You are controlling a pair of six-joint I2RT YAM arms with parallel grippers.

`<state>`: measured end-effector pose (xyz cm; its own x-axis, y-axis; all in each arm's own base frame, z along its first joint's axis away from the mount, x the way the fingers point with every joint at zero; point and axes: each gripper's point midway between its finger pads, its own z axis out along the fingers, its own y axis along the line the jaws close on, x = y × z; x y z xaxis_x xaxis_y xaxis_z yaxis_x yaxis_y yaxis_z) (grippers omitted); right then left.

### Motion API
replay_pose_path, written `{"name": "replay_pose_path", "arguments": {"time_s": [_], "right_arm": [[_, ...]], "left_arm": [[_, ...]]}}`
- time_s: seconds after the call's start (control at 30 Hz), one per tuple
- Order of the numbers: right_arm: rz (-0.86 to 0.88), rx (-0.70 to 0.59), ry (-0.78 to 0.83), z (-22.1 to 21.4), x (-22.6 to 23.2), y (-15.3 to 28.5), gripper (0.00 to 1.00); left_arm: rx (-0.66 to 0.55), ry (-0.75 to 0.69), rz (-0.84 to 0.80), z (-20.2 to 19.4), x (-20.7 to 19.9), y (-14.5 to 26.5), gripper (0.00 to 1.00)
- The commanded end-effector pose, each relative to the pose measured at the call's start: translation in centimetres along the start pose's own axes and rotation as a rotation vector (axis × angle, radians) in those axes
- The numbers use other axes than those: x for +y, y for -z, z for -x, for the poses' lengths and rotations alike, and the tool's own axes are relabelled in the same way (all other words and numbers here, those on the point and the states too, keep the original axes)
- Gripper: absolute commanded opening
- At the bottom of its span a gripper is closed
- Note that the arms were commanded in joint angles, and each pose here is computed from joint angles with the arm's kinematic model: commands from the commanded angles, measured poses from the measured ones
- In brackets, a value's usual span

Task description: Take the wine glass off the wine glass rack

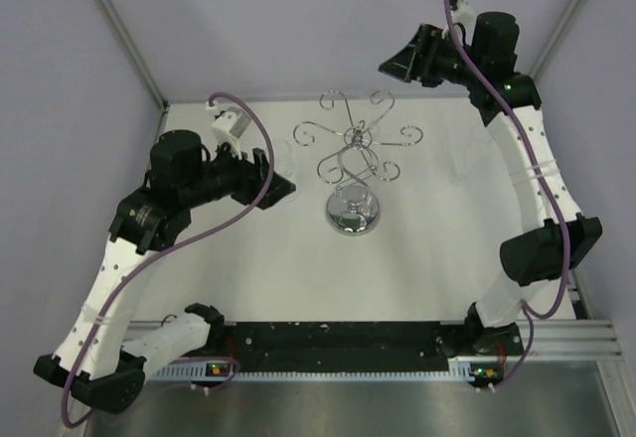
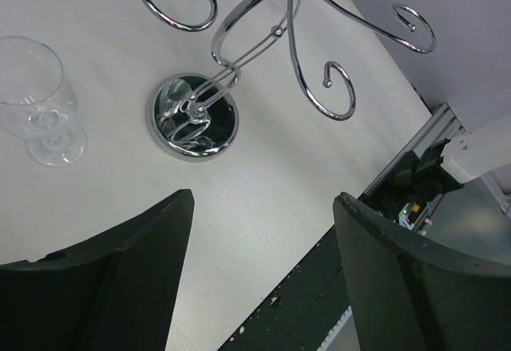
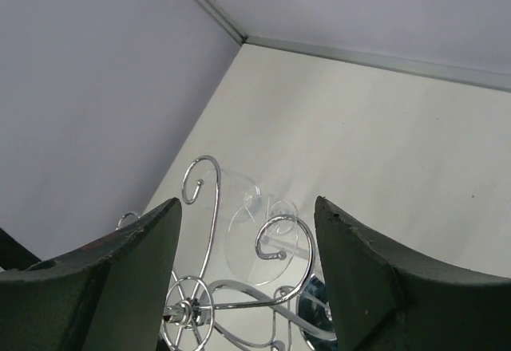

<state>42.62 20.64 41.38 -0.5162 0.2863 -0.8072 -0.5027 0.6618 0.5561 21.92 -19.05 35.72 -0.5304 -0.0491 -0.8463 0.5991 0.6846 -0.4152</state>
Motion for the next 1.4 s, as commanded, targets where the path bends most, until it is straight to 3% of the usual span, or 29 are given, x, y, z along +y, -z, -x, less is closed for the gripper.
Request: {"name": "replay_pose_path", "arguments": {"time_s": [0.0,0.03,0.07,0.47,1.37], "right_arm": [[0.211,0.021,0.108,2.0,2.9,0.6,0.68],[0.233,0.041,0.107,1.8,2.9,0.4,0.68],[0.247,0.059,0.104,1.6,2.7,0.1,0.68],[0.356,0.182,0.069,-0.9,0.7,-3.2,0.65],[0.502,0.229,0.109,-1.9,4.2,-1.5,0.62]], "left_arm": [[-0.036,-0.014,-0.101,0.8,-2.1,0.6,0.83],[-0.029,-0.012,-0.121,0.6,-2.4,0.5,0.86],[-0.023,-0.006,-0.131,0.4,-2.5,0.4,0.98],[-0.002,0.011,-0.129,-0.6,-2.2,0.3,0.98],[0.008,0.015,-0.123,-1.1,-1.9,0.1,0.98]]}}
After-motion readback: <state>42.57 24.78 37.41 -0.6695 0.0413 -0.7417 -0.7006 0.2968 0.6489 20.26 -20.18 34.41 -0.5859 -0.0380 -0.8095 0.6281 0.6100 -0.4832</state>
